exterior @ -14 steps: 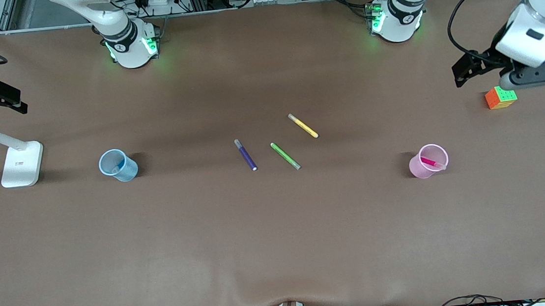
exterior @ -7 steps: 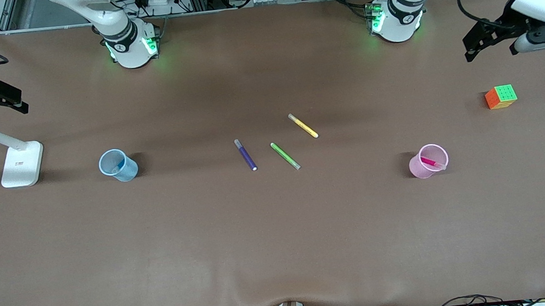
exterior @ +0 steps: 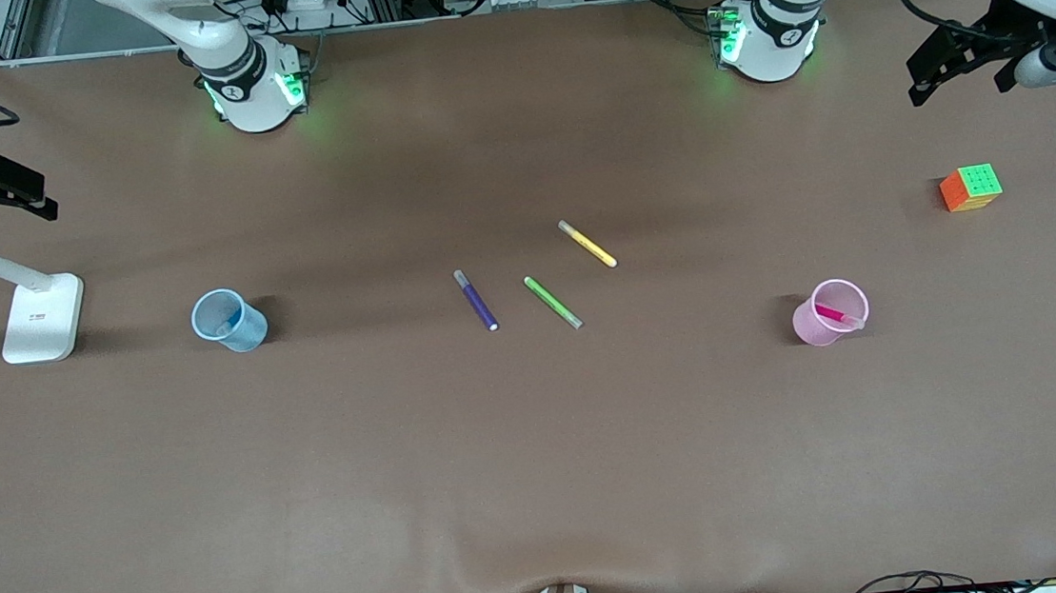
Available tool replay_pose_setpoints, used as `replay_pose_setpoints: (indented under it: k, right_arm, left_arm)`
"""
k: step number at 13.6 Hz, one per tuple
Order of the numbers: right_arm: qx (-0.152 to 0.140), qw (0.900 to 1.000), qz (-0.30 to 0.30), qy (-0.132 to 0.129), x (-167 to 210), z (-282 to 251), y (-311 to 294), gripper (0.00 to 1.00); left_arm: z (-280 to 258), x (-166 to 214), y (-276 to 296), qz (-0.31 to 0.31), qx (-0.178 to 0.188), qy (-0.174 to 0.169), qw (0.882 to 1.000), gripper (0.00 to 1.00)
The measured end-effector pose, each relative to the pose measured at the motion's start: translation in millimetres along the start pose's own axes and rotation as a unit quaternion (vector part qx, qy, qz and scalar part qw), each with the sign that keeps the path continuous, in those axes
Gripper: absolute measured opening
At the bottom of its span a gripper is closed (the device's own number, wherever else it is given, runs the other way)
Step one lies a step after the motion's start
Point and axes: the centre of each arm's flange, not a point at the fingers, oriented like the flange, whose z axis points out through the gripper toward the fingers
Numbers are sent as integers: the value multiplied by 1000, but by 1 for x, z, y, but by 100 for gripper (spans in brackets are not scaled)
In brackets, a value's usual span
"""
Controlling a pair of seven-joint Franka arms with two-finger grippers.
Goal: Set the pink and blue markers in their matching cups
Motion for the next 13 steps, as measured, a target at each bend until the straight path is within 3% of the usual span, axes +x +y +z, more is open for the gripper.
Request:
replay_pose_setpoints:
  k: [13]
  right_arm:
    - [0, 1000, 2, -1, 0, 1, 2, 100]
  left_arm:
    - [-16, -2, 2, 2, -1, 6, 1000, 100]
